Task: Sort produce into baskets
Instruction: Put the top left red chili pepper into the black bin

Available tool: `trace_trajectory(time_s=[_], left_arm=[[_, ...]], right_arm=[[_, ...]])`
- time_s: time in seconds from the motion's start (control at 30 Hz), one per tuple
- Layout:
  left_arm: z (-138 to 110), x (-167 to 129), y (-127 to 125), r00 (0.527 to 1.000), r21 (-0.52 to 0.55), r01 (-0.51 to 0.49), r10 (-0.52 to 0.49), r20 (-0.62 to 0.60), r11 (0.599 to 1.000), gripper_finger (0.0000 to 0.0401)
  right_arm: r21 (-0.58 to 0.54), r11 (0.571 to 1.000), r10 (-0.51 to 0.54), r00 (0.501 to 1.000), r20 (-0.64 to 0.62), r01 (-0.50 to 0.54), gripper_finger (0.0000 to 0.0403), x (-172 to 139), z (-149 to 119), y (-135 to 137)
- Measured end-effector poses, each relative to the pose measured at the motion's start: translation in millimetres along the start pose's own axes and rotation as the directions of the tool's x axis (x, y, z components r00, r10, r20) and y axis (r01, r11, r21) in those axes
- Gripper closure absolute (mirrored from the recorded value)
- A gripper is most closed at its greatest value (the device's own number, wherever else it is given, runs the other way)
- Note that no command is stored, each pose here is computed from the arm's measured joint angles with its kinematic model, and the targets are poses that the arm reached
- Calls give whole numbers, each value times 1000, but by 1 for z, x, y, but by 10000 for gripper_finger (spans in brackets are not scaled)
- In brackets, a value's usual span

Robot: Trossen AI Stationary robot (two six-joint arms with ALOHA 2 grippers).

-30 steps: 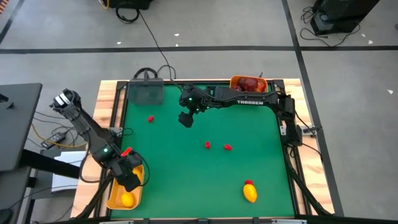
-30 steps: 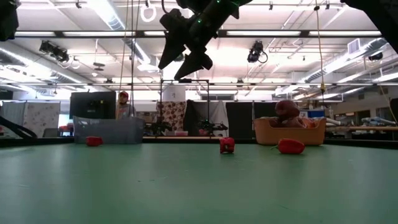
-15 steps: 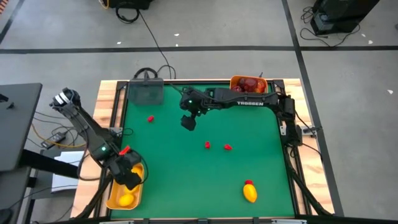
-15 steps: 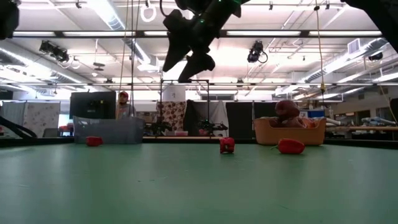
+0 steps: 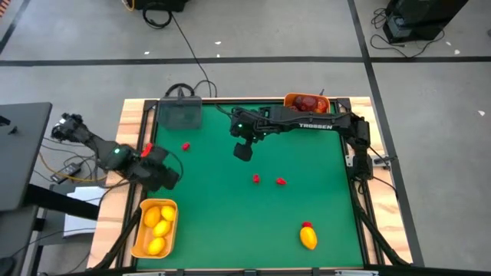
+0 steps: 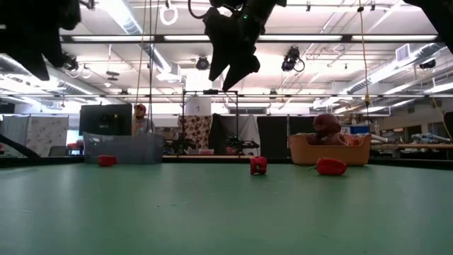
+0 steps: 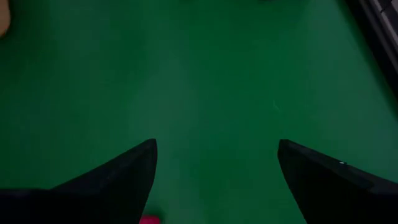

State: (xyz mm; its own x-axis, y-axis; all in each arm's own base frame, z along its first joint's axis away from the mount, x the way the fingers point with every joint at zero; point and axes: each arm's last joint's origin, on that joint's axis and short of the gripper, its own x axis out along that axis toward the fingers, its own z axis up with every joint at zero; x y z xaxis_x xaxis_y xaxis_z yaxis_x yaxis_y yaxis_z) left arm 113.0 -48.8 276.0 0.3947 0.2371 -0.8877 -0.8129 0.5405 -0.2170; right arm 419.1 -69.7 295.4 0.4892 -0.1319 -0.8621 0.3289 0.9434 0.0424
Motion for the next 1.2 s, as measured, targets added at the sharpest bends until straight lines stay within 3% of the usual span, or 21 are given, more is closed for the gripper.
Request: trace_trajectory(time_s=[0.1,0.33,0.6,0.9,1.2], left_arm=[[13,12,5,997,25,-67,66,36,997,155],[53,43,12,989,-12,-92,92,118,996,169],[76,99,42,987,-54,-145,141,-71,988,167],[101,132,53,984,-41,-172,170,-45,984,167],[105,163,63,948,-27,-292,286,-144,956,171]], right_arm=[[-15,1000,-2,1000,-3,2,58,-2,0,-2],[-8,1000,-1,1000,1,1,58,-2,2,-16],[4,1000,17,1000,-19,-16,58,-2,2,-27],[-22,1000,14,999,-39,-15,58,-2,0,-28],[-13,1000,-2,994,-109,0,58,-3,-7,-28]])
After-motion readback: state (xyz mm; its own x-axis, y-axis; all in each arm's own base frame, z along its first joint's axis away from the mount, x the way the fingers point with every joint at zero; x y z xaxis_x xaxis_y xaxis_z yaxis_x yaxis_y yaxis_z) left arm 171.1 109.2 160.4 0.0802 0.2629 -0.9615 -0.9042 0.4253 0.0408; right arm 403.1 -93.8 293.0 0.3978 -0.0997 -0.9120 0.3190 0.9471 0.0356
